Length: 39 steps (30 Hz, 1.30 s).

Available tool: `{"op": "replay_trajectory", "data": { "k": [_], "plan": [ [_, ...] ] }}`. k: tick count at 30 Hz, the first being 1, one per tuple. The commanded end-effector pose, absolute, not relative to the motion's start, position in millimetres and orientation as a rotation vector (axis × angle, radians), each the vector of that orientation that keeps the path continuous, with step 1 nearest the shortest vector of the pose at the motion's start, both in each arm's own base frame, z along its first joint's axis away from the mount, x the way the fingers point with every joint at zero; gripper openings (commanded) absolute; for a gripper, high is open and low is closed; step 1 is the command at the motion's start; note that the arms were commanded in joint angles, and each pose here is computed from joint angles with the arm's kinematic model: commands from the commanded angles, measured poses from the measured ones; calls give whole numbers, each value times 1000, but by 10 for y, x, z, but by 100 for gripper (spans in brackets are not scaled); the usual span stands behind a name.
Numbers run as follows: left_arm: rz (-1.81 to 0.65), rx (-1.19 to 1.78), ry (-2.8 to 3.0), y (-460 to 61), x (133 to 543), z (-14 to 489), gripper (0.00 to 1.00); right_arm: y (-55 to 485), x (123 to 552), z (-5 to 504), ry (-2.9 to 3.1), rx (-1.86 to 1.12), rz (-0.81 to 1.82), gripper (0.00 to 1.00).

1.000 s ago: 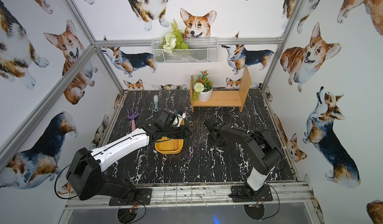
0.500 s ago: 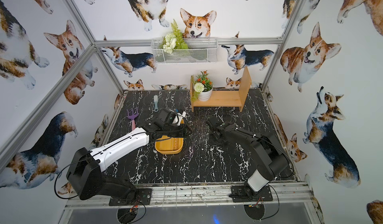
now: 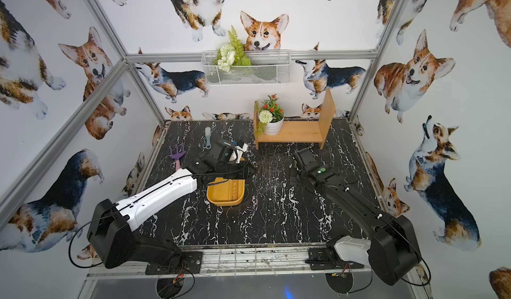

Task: Put the scattered rulers into the storage box
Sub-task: Pick up the ruler from the center of the board.

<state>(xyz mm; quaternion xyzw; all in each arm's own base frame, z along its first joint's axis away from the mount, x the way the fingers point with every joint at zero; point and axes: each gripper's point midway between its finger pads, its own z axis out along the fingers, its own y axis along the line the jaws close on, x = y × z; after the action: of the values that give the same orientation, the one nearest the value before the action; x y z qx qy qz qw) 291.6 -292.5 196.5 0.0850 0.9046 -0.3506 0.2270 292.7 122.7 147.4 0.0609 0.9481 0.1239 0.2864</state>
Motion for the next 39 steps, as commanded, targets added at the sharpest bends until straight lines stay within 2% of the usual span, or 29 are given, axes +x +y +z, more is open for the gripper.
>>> {"op": "replay_trajectory", "data": {
  "k": [1, 19, 30, 39],
  "plan": [
    [-1005, 235, 2431, -2941, 2971, 2126, 39, 1411, 2990, 1725, 2430, 115, 547, 0],
    [-1466, 231, 2174, -3030, 2993, 2667, 44, 2244, 2761, 2452, 2160, -22, 1465, 0],
    [-1708, 191, 2049, -3044, 2986, 2816, 47, 2579, 2605, 2613, 2090, -102, 1674, 0],
    [-1720, 186, 2046, -3016, 2966, 2816, 46, 2778, 2551, 2697, 2065, -150, 1744, 0]
  ]
}}
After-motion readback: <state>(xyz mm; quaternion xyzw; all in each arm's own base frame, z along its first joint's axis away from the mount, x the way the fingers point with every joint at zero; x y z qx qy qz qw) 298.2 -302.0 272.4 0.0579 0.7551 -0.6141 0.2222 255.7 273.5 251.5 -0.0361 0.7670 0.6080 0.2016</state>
